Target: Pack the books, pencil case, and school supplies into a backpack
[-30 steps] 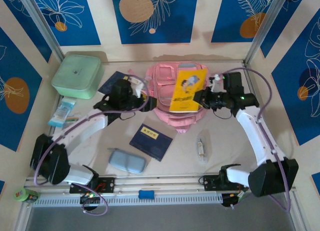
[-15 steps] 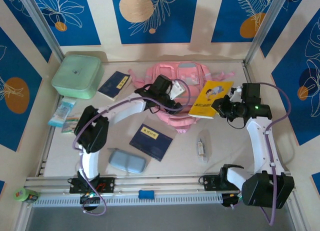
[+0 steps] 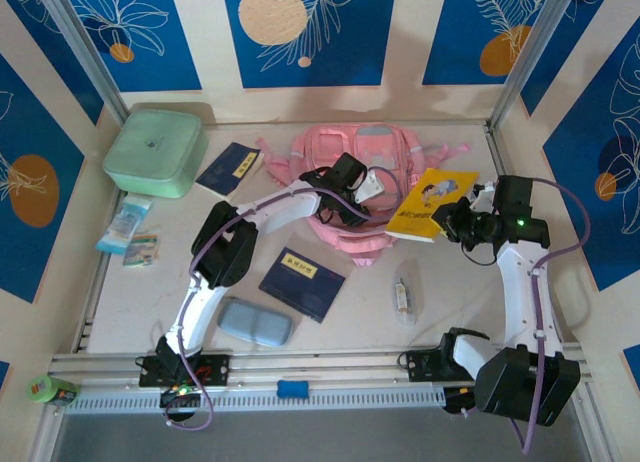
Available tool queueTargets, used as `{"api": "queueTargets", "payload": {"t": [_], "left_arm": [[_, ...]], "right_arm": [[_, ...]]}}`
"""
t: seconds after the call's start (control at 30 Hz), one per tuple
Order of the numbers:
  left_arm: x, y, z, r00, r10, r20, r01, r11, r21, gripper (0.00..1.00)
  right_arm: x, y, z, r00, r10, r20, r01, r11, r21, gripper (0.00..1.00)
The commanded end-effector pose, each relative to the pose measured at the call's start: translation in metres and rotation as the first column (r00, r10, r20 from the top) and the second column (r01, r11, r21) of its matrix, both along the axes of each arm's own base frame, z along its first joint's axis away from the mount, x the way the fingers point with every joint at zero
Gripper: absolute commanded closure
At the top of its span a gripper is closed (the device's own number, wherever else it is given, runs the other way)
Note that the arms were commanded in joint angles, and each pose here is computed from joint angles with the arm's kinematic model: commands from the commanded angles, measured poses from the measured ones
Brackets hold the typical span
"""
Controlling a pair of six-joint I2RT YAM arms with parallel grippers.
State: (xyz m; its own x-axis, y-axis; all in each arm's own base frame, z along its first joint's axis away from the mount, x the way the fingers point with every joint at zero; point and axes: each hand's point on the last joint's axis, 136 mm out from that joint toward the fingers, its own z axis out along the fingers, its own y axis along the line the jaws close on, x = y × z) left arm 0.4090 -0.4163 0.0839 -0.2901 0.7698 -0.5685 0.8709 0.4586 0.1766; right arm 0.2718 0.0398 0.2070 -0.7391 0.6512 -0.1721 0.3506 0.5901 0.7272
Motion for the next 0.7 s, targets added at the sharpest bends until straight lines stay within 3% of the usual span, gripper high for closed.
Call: {"api": "queueTargets", "payload": {"t": [0.0,0.13,0.3,0.67], "left_arm": [[0.007,0.002,-0.001,1.0,0.011,0.025,-0.012,0.999,0.041,0.55],[0.005,0.002,0.011,0.999,0.004,0.033,-0.005,1.0,0.027,0.8],[0.006,0.004,0.055,0.996,0.036,0.086,-0.034,0.999,-0.028,0.99],[0.035,0.025,0.182,0.927,0.291,0.235,-0.244,0.947,-0.208,1.0]], "right_arm": [[-0.001,0.006,0.015,0.996,0.037,0.078,-0.039,0.999,0.02,1.0],[-0.003,0.004,0.017,0.996,0.028,0.083,-0.03,0.999,0.022,1.0],[-0.009,0.001,0.022,0.997,0.011,0.081,-0.013,1.0,0.027,1.0],[-0.038,-0.005,0.027,0.999,-0.032,0.026,0.033,0.999,-0.029,1.0]]}}
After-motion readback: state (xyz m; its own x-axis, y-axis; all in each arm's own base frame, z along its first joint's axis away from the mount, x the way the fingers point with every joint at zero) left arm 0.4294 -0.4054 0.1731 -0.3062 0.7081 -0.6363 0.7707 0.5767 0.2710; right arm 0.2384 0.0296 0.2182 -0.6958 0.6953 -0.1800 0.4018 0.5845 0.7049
